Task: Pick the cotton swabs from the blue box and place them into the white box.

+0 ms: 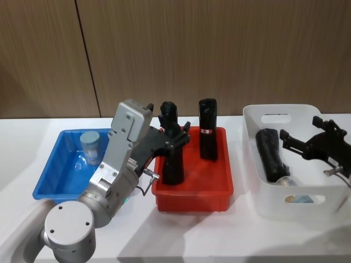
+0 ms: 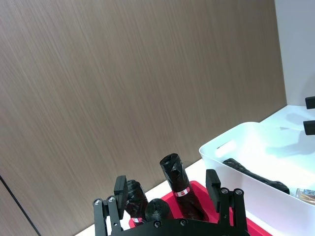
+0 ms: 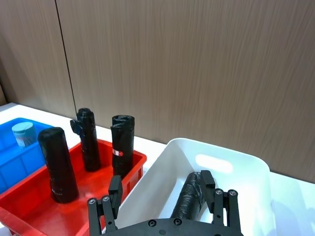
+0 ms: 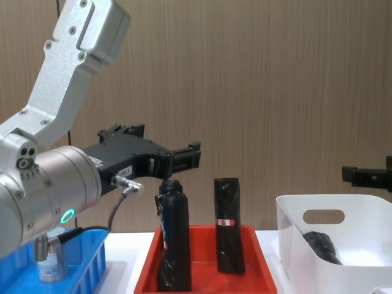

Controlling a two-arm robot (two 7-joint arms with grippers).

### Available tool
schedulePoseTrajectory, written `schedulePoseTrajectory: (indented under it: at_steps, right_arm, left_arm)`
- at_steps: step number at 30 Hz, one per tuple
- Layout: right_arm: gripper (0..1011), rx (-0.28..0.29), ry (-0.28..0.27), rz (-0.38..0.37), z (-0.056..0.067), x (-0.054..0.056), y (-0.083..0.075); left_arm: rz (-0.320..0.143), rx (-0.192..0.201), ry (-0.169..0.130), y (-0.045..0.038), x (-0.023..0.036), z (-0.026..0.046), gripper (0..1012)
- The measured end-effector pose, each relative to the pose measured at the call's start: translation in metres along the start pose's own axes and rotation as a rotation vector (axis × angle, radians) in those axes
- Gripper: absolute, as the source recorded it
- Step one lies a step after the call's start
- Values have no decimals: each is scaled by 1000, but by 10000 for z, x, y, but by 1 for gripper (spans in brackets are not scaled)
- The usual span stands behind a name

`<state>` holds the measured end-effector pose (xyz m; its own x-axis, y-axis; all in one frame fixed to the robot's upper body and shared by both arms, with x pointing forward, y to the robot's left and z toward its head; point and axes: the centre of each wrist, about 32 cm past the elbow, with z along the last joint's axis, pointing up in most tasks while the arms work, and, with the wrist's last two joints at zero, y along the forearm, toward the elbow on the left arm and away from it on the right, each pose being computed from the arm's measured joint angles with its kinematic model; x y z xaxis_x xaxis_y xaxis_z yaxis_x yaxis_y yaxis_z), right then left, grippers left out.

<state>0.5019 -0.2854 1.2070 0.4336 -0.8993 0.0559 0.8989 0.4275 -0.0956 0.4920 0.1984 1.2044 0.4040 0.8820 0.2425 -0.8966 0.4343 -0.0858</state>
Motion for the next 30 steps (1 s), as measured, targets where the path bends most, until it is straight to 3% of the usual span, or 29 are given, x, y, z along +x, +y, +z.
schedulePoseTrajectory:
  at_steps: [1, 16, 23, 30]
  right_arm:
    - [1001, 0, 0, 0, 0, 0, 0]
    - [1001, 115, 4, -82, -145, -543, -222]
    - [1001, 145, 12, -105, -170, -677, -289]
    - [1001, 150, 14, -109, -175, -700, -301]
  left_arm:
    - [0, 0, 0, 0, 0, 0, 1003]
    - [0, 0, 0, 0, 0, 0, 1003]
    - [0, 0, 0, 0, 0, 0, 1003]
    - [0, 0, 0, 0, 0, 0, 1003]
